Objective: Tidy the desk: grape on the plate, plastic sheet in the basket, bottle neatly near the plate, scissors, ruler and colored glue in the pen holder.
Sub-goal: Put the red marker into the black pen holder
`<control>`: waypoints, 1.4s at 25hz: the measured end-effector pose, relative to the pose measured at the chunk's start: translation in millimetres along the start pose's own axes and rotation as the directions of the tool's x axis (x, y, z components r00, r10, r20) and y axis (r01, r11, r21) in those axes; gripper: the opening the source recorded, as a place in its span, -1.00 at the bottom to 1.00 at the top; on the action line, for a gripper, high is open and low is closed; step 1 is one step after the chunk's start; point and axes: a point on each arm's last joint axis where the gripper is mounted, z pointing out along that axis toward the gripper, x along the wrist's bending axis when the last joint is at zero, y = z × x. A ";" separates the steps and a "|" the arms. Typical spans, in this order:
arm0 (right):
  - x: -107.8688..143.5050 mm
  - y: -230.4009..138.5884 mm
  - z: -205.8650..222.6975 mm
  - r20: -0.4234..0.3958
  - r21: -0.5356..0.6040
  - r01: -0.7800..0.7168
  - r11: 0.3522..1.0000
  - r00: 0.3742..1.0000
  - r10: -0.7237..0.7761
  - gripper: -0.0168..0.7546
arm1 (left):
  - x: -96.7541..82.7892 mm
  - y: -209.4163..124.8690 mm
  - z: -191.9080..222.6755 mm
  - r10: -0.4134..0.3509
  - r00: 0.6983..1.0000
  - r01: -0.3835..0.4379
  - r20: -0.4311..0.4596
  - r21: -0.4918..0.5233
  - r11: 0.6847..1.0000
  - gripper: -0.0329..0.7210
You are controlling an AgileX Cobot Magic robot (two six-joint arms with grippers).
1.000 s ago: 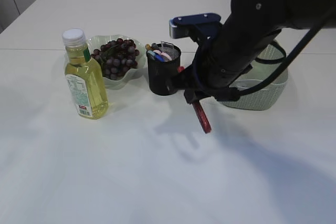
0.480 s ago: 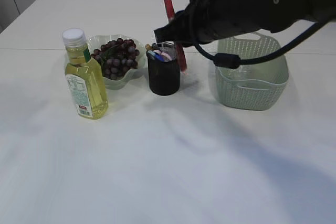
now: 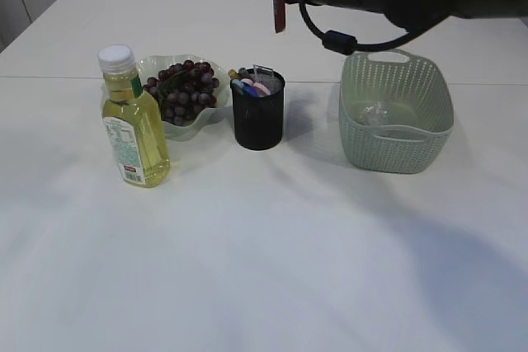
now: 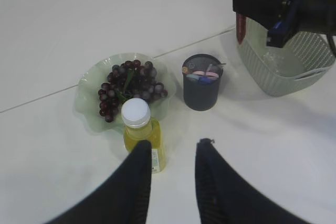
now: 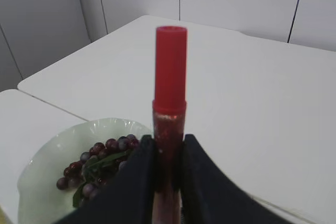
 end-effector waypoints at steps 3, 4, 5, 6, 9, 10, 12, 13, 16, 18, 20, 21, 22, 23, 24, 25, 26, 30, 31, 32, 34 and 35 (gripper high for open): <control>-1.8 -3.6 22.8 0.004 -0.008 0.001 1.000 1.000 -0.001 -0.61 | 0.0 0.5 0.0 0.000 1.000 0.000 0.001 -0.005 1.000 -0.34; -1.8 -5.6 28.9 0.004 -0.007 0.001 1.000 1.000 -0.001 -0.61 | 0.0 0.5 0.0 0.000 1.000 0.000 0.001 -0.005 1.000 -0.34; -1.8 -8.8 35.9 0.004 -0.006 0.002 1.000 1.000 -0.002 -0.61 | -0.1 0.5 0.0 0.000 1.000 0.000 0.001 -0.006 1.000 -0.34; -1.8 -12.4 42.5 0.003 -0.002 0.003 1.000 1.000 -0.003 -0.61 | -0.1 0.5 0.0 0.000 1.000 0.000 0.001 -0.006 1.000 -0.34; -1.8 -24.5 59.0 0.003 0.012 0.003 1.000 1.000 -0.003 -0.61 | 0.4 0.7 0.0 0.004 1.000 -0.004 -0.004 -0.008 1.000 -0.34; -3.5 -27.4 63.1 0.006 0.015 0.002 1.000 1.000 -0.002 -0.61 | 0.7 1.0 0.0 0.007 1.000 -0.007 -0.008 -0.010 1.000 -0.34; -3.4 -36.5 70.5 0.006 0.030 0.002 1.000 1.000 -0.002 -0.61 | 1.4 1.2 0.0 0.012 1.000 -0.013 -0.015 -0.013 1.000 -0.34; -4.6 -40.2 72.6 0.008 0.038 0.002 0.999 1.000 -0.002 -0.61 | 1.7 1.3 -0.1 0.015 1.000 -0.015 -0.019 -0.013 1.000 -0.34; -5.5 -48.4 76.6 0.010 0.055 0.002 0.998 1.000 -0.002 -0.61 | 1.9 1.5 -0.1 0.017 1.000 -0.018 -0.021 -0.016 1.000 -0.34; -6.6 -50.9 78.1 0.012 0.060 0.001 0.998 1.000 -0.002 -0.61 | 1.9 1.8 -0.1 0.017 1.000 -0.018 -0.021 -0.019 1.000 -0.34; -6.6 -53.2 79.2 0.012 0.065 0.001 0.998 1.000 -0.002 -0.61 | 1.9 2.0 -0.1 0.017 1.000 -0.018 -0.021 -0.021 1.000 -0.34; -6.6 -53.1 79.1 0.012 0.064 0.001 0.998 1.000 -0.002 -0.61 | 1.9 2.0 -0.1 0.017 1.000 -0.018 -0.021 -0.021 1.000 -0.34; -6.6 -54.1 79.6 0.012 0.066 0.001 0.998 1.000 -0.002 -0.61 | 1.9 2.0 -0.1 0.017 1.000 -0.018 -0.021 -0.021 1.000 -0.34; -6.6 -54.1 79.6 0.012 0.066 0.001 0.998 1.000 -0.002 -0.61 | 1.9 2.0 -0.1 0.017 1.000 -0.018 -0.021 -0.021 1.000 -0.34; -6.6 -54.8 79.9 0.012 0.068 0.001 0.998 1.000 -0.002 -0.61 | 1.9 2.0 -0.1 0.017 1.000 -0.018 -0.021 -0.021 1.000 -0.34; -6.6 -54.8 79.9 0.012 0.068 0.001 0.998 1.000 -0.002 -0.61 | 1.9 2.0 -0.1 0.017 1.000 -0.018 -0.021 -0.021 1.000 -0.34; -6.6 -54.7 79.9 0.012 0.066 0.001 0.998 1.000 -0.002 -0.61 | 1.9 2.0 -0.1 0.018 1.000 -0.018 -0.021 -0.021 1.000 -0.34; -6.6 -53.9 80.0 0.012 0.057 0.001 0.998 1.000 -0.002 -0.61 | 1.9 2.0 -0.1 0.018 1.000 -0.018 -0.021 -0.021 1.000 -0.34; -6.6 -53.9 80.0 0.012 0.057 0.001 0.998 1.000 -0.002 -0.61 | 2.0 2.0 -0.1 0.019 1.000 -0.019 -0.023 -0.021 1.000 -0.34; -6.5 -53.7 80.0 0.011 0.055 0.002 0.998 1.000 -0.003 -0.61 | 2.0 2.2 -0.1 0.019 1.000 -0.019 -0.022 -0.024 1.000 -0.34; -6.5 -54.6 80.4 0.011 0.057 0.002 0.998 1.000 -0.003 -0.61 | 2.0 2.6 -0.1 0.019 1.000 -0.019 -0.022 -0.028 0.999 -0.34; -6.5 -54.5 80.4 0.011 0.055 0.002 0.998 1.000 -0.003 -0.61 | 1.9 2.9 -0.1 0.019 1.000 -0.019 -0.022 -0.031 0.999 -0.34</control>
